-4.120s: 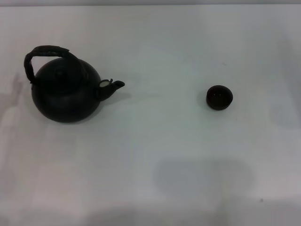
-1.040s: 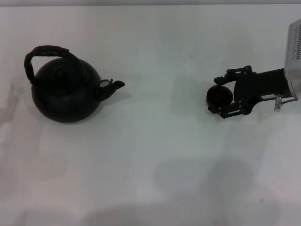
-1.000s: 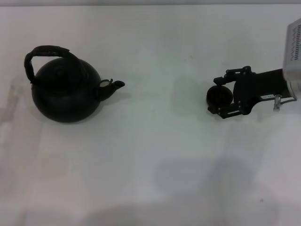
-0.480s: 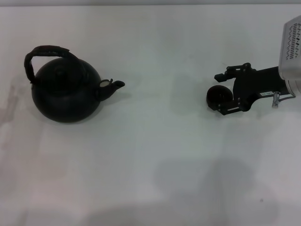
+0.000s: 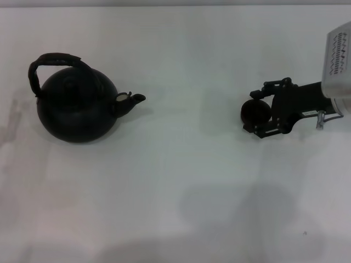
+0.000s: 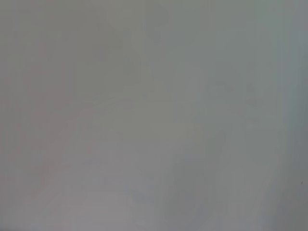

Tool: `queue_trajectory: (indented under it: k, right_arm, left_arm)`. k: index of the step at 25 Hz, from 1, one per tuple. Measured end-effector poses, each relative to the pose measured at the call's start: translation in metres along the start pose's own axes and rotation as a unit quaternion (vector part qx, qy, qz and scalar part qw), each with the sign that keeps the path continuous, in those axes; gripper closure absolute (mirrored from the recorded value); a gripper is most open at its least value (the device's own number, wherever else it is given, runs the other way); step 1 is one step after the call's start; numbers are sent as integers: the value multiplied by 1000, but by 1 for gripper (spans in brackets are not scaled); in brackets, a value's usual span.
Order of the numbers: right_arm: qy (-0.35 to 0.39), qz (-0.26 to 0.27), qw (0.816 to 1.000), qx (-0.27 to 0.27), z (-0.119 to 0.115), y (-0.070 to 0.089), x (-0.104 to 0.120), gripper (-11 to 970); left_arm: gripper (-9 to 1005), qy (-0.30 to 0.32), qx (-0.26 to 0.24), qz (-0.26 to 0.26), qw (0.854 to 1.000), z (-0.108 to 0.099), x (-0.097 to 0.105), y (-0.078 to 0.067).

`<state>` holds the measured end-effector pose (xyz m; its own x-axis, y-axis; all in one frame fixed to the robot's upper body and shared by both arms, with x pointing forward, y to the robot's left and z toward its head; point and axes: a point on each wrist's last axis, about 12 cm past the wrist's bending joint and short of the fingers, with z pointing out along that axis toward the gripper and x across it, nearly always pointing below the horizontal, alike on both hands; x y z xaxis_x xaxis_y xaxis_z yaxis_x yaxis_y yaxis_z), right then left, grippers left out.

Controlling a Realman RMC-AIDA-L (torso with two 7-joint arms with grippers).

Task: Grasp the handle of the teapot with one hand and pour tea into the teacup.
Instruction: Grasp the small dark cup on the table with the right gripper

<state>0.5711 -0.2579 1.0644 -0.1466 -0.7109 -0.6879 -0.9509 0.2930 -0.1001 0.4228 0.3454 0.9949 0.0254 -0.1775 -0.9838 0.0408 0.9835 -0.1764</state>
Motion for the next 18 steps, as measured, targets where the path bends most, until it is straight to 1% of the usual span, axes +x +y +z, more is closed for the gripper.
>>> queue_trajectory:
  k: [9, 18]
  right_arm:
    - [15, -5, 1000, 10, 6, 2, 4, 210]
    - [13, 1, 1000, 12, 6, 2, 4, 217]
  left_arm:
    - [282, -1, 0, 0, 1000, 0, 0, 0]
    - [282, 1, -2, 0, 1000, -3, 0, 1]
